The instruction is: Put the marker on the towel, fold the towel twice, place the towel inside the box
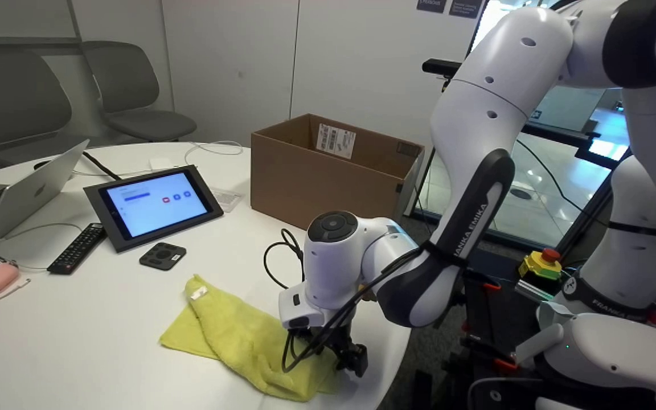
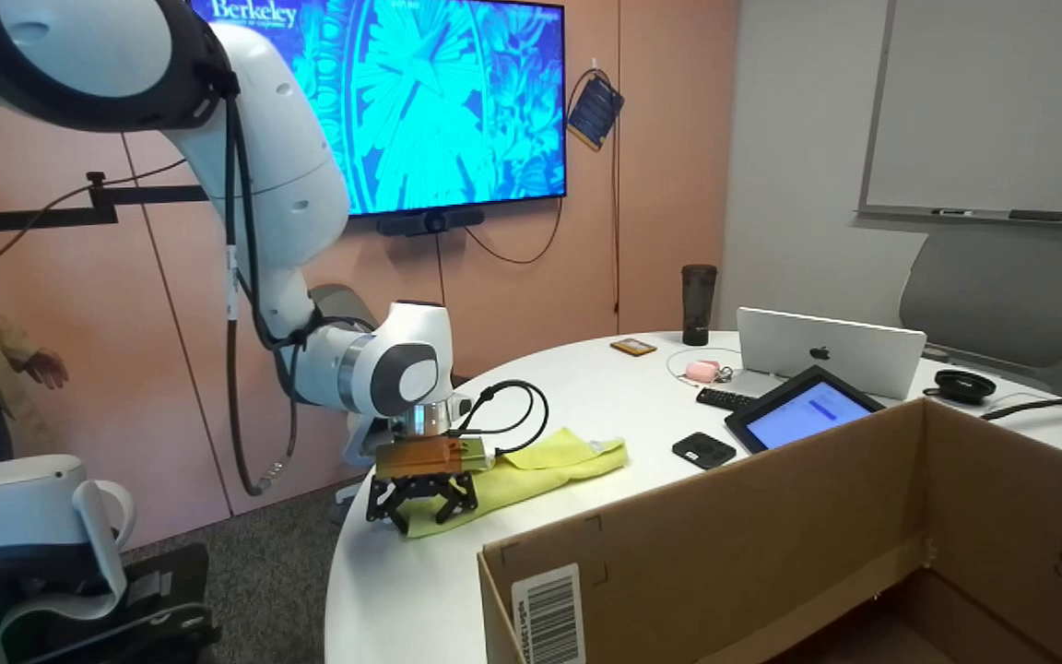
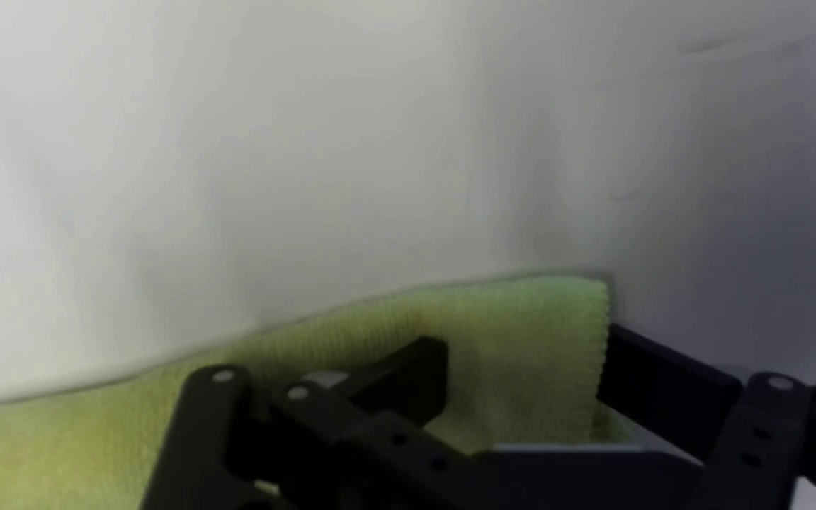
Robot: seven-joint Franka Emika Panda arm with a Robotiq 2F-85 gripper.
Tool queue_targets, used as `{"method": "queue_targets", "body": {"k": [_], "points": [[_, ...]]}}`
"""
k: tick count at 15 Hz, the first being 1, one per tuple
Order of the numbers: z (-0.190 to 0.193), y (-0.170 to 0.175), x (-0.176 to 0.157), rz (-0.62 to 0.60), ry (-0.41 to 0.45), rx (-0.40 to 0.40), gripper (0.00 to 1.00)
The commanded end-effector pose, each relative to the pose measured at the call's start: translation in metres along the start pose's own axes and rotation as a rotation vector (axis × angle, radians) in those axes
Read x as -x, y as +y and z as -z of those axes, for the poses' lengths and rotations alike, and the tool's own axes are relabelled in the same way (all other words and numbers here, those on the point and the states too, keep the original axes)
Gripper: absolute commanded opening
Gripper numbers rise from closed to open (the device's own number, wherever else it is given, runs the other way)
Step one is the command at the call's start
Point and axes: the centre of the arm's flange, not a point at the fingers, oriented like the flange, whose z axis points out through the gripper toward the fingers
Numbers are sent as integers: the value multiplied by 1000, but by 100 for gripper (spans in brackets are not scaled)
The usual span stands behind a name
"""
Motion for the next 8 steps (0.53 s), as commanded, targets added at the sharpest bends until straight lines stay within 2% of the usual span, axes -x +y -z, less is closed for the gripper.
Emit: {"method": "queue_targets", "body": {"k": [1, 4, 5, 8], "points": [[4, -4, 14, -48, 12, 25, 27], [11, -6, 24, -75, 28, 27, 4], [14, -8, 29, -88, 35, 33, 0], [25, -12, 47, -107, 59, 14, 0]]}}
